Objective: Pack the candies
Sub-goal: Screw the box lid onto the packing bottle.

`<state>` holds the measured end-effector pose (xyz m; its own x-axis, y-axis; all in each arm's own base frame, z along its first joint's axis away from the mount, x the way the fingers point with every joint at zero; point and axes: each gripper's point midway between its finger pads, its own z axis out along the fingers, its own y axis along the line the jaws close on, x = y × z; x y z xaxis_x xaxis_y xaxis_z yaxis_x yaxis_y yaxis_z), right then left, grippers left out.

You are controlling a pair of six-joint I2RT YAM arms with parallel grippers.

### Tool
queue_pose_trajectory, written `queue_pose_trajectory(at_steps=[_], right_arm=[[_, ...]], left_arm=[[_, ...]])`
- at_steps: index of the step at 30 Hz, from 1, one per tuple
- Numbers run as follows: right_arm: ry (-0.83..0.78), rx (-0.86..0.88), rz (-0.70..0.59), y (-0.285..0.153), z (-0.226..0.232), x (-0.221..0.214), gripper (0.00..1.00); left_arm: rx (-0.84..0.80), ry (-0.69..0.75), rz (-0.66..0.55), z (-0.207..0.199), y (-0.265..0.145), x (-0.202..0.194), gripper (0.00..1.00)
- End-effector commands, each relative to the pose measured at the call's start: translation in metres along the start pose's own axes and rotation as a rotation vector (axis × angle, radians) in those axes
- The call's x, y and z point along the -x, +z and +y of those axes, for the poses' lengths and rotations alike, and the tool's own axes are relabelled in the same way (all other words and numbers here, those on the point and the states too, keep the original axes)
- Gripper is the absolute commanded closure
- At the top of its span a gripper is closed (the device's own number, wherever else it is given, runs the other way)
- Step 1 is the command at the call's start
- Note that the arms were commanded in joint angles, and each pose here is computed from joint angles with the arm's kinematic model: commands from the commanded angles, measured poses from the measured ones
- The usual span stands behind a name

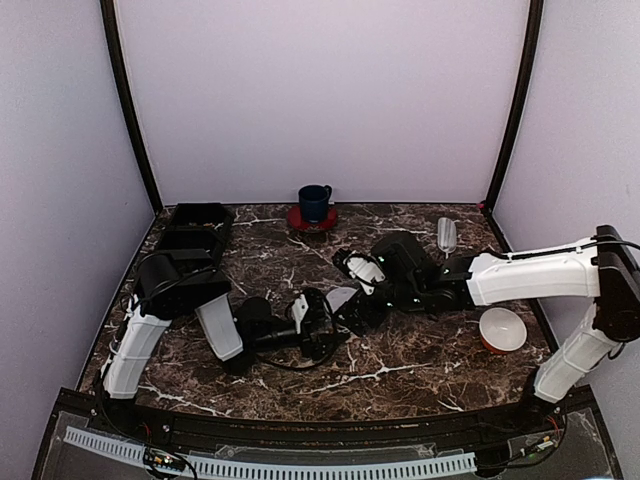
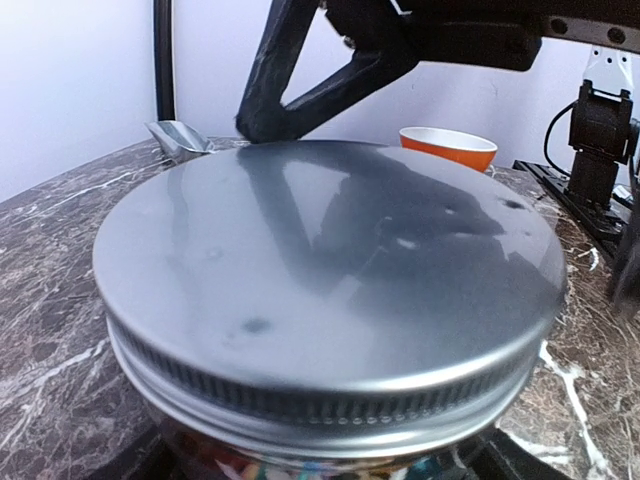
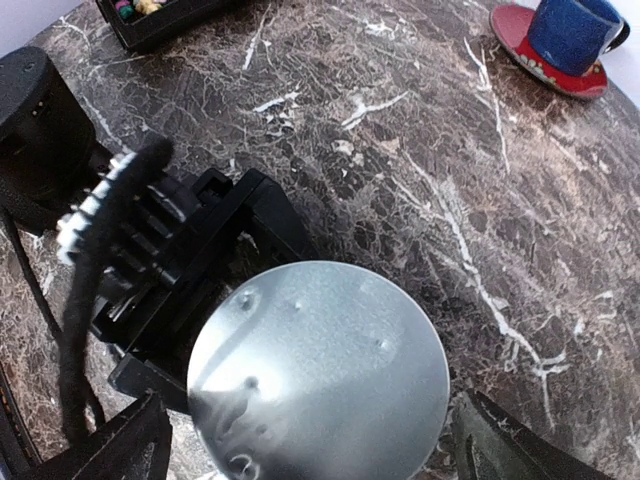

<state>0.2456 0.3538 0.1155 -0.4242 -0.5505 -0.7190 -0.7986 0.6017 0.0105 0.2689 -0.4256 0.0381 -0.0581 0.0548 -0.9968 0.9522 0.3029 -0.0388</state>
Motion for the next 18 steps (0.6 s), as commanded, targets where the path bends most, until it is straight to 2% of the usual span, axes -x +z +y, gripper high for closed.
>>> queue_pose_trajectory(at_steps=[1,6,14,18], right_arm=[[-0.068,0.025,-0.090,-0.031,0.006,0.036,0.03],[-0.192,0.071,-0.042,-0.046,0.003,0.026,0.03],[-0.532,0.218,-0.046,-0.077,0.002,0.022,0.03],[-0.673,0.348,-0.073,-0.079,0.017,0.023,0.03]], left_arm=[[0.058,-0.041,0.114,0.011,-0.008,-0.027,0.18],[-0.005,-0.028,0.104,0.000,-0.009,-0.025,0.18],[-0.399,-0.037,0.080,-0.058,-0.018,-0.019,0.17],[-0.518,-0.059,0.099,-0.074,-0.022,-0.024,0.18]])
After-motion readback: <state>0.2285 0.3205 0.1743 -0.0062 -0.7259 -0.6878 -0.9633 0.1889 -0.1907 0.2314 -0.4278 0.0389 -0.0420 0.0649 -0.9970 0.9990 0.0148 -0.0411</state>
